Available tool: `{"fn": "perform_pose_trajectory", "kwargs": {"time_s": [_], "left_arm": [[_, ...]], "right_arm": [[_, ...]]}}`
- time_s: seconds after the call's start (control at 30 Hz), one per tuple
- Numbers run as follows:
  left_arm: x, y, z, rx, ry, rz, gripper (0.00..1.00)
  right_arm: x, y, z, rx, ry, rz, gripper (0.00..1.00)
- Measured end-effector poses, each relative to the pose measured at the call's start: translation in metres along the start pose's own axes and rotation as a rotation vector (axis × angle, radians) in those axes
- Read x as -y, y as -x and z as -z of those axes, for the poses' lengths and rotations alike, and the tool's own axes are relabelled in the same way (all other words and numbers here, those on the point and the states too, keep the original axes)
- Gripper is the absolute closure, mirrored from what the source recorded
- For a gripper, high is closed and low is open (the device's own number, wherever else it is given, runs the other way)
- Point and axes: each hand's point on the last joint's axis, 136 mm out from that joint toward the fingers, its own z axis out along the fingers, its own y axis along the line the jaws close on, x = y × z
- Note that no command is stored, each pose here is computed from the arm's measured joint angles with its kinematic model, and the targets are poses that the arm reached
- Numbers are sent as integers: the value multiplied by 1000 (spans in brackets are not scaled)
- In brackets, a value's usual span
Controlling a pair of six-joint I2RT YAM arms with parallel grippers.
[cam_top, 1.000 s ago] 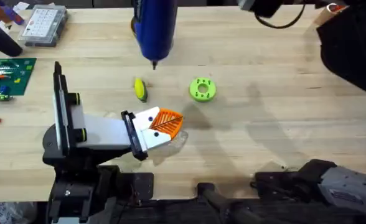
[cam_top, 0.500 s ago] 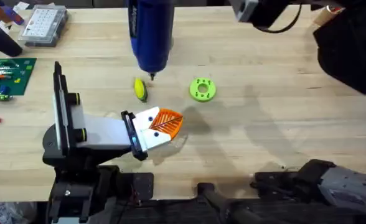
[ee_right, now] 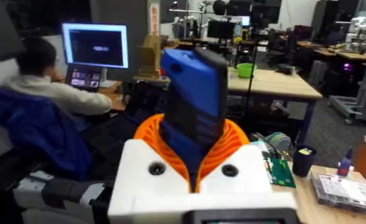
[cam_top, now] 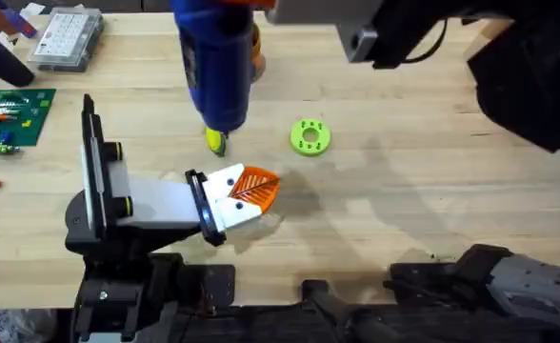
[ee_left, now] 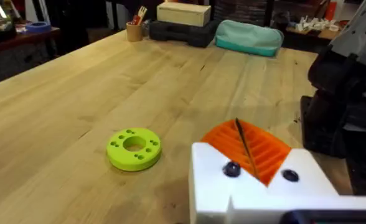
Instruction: Pick up the gripper from the table and insert it into the empty holder that is missing its gripper. Then pick up a screw, insert it into the mounting hole, and use the screwdriver to tighten it. Finally, clean up the table by picking up the vegetable and placing it into the bucket.
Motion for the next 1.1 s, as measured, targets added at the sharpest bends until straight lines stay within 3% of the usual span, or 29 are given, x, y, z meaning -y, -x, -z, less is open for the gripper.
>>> {"fn": "perform_pose_trajectory", "kwargs": {"time_s": [0.33, 1.1], "left_arm": [[0, 0, 0, 0, 0, 0, 997], [0, 0, 0, 0, 0, 0, 997]], "right_arm": [[-9, -20, -8, -26, 51, 11, 983], [-12, -41, -7, -51, 61, 31, 983]]}}
